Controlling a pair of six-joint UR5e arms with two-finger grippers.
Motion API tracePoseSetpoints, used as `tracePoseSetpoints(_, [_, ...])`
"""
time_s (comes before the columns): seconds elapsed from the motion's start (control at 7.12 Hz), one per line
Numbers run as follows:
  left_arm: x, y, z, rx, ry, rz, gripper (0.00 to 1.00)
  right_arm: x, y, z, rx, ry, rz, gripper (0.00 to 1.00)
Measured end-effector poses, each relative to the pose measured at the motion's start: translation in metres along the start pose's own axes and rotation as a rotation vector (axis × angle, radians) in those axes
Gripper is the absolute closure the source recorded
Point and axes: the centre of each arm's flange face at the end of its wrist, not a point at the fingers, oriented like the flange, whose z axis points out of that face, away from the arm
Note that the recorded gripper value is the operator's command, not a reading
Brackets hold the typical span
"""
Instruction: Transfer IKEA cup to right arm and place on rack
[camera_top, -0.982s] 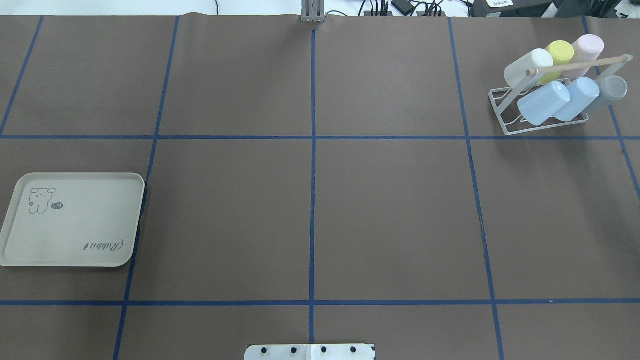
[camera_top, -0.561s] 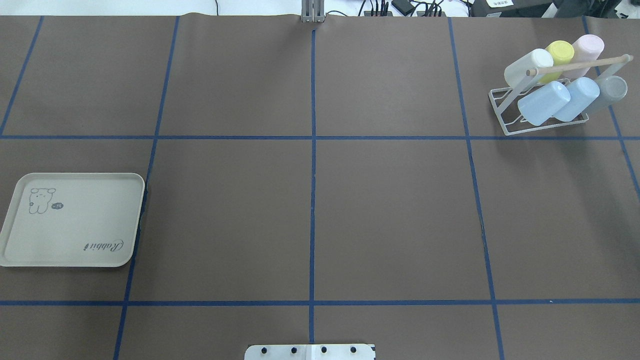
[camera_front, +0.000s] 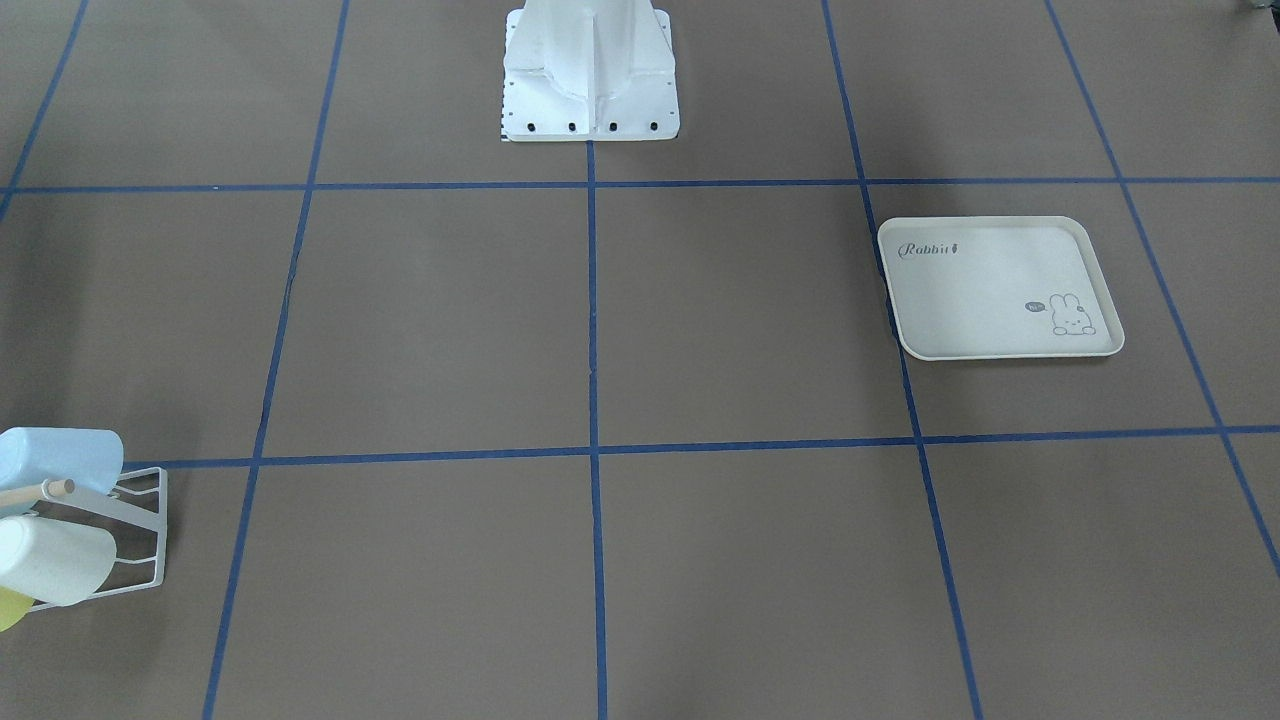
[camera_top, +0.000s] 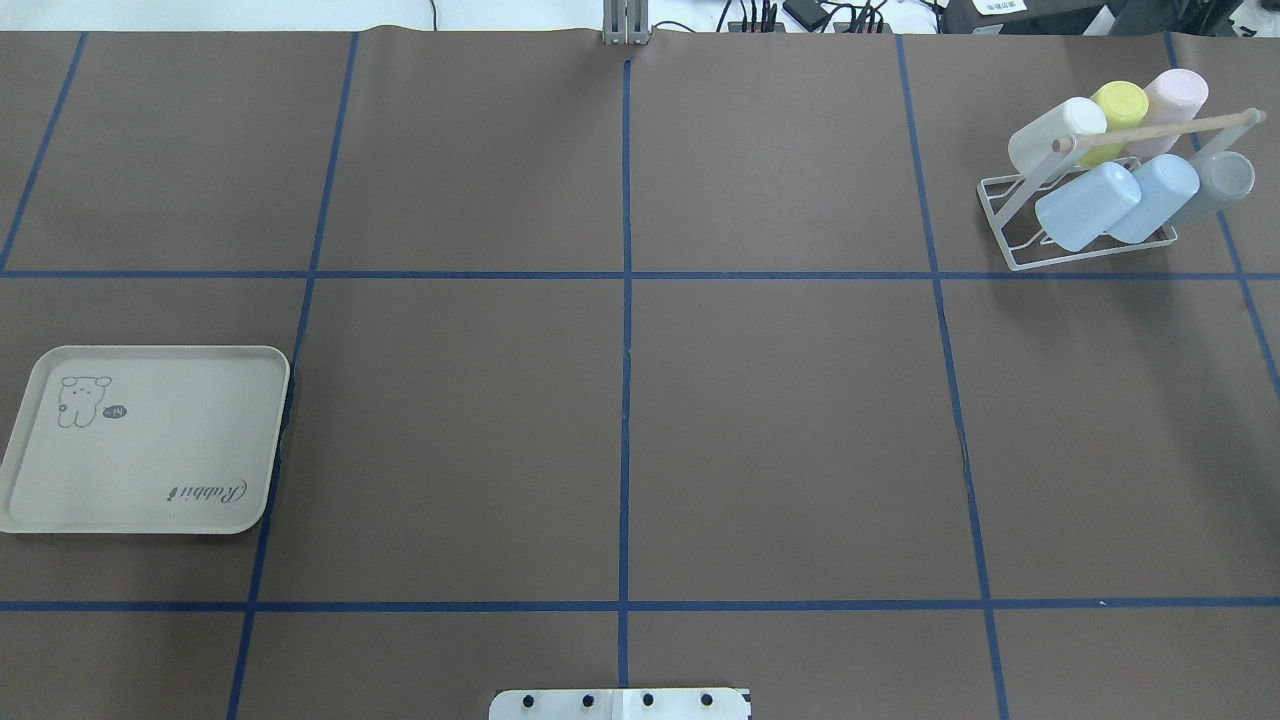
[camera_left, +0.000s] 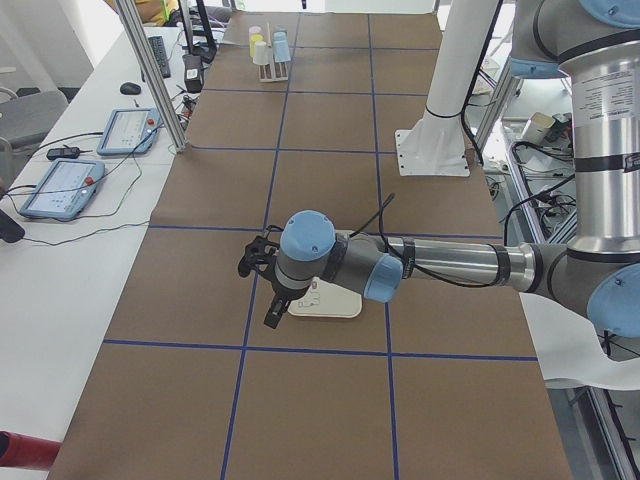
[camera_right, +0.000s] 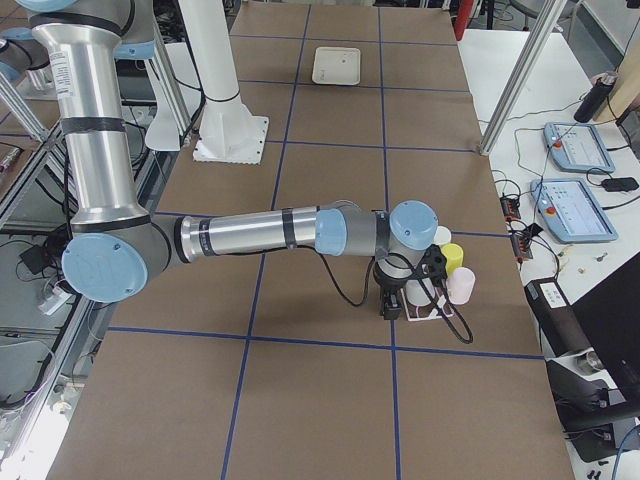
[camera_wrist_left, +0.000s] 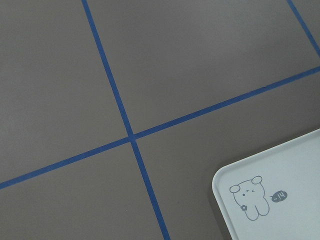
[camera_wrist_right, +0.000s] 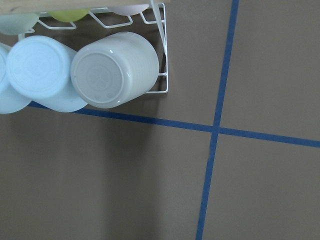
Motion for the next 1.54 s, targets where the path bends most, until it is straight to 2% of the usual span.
tracePoseSetpoints(0.42, [0.003, -0.003, -0.003, 0.008, -0.001, 0.009, 0.01, 0.000, 0.003, 0.012, -0.023, 0.003, 0.000, 0.00])
tracePoseSetpoints(0.84, [0.000, -0.001, -0.001, 0.003, 0.000, 0.002, 0.01, -0.002, 0.003, 0.021, -0.044, 0.033, -0.012, 0.00])
tracePoseSetpoints(1.54, [0.004, -0.002, -0.003, 0.010, 0.005, 0.011, 0.01, 0.003, 0.003, 0.027, -0.017, 0.036, -0.032, 0.00])
